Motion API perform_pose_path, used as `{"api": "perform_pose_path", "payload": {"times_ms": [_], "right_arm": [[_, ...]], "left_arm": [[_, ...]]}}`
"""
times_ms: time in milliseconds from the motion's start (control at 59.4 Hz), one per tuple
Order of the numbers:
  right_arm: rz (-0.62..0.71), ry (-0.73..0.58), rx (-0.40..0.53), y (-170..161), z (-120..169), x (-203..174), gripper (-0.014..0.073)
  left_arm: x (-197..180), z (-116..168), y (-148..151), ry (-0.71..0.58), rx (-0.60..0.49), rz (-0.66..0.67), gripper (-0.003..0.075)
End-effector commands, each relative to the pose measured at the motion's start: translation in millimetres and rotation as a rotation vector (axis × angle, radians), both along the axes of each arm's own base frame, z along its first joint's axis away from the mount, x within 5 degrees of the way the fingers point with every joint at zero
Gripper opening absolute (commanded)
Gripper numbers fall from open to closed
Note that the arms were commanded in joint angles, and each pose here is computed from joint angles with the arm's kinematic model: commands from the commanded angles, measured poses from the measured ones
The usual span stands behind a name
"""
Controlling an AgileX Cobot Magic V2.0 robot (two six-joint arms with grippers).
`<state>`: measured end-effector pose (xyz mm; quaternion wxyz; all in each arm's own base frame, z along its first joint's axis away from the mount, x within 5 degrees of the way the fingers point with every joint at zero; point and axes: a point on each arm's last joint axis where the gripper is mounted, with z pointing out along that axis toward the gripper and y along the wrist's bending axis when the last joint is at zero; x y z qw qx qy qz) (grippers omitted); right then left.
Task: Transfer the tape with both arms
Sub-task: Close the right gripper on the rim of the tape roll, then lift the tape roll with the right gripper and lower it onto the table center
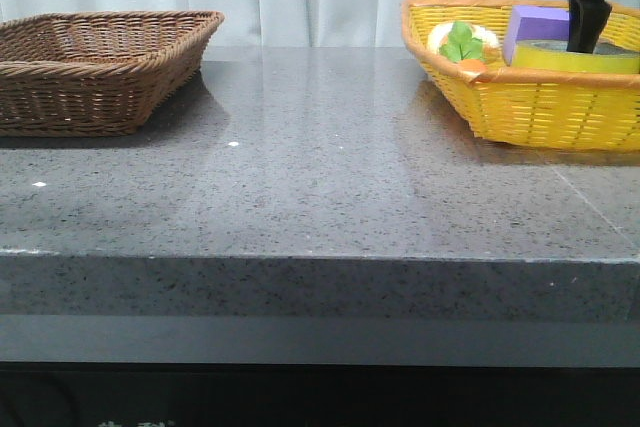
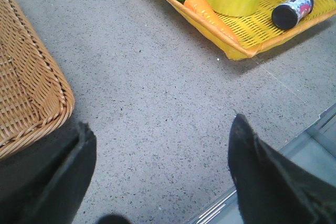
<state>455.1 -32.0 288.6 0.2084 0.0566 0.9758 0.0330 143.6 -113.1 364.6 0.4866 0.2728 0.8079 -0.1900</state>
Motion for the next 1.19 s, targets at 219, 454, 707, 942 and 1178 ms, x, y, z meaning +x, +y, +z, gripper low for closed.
{"api": "perform_pose_path", "payload": {"times_ms": [219, 454, 707, 942, 1178], "right_arm": [[0.010, -0.100, -0.023, -3.8, 35.2, -5.8, 0.0178], [0.017, -0.103, -0.024, -3.1, 58.8, -10.7, 0.0179], [0.051, -0.148, 0.023, 7.9, 97.9, -20.7, 0.0179], [0.199, -0.224, 0.063, 54.9, 122.9, -33.4, 0.0179], [0.419, -0.233, 0.064, 131.4, 129.5, -50.2, 0.0179]], "left_arm": [[0.0, 17.4, -1.6, -0.082, -0.069, -0.002, 0.0524], [0.0, 17.4, -1.6, -0.082, -0.069, -0.002, 0.0524], [0.0, 17.4, -1.6, -0.082, -0.069, -0.002, 0.0524], [0.0, 17.4, -1.6, -0.082, -0.069, -0.002, 0.0524], [0.0, 17.4, -1.6, -0.082, -0.069, -0.002, 0.0524]]}}
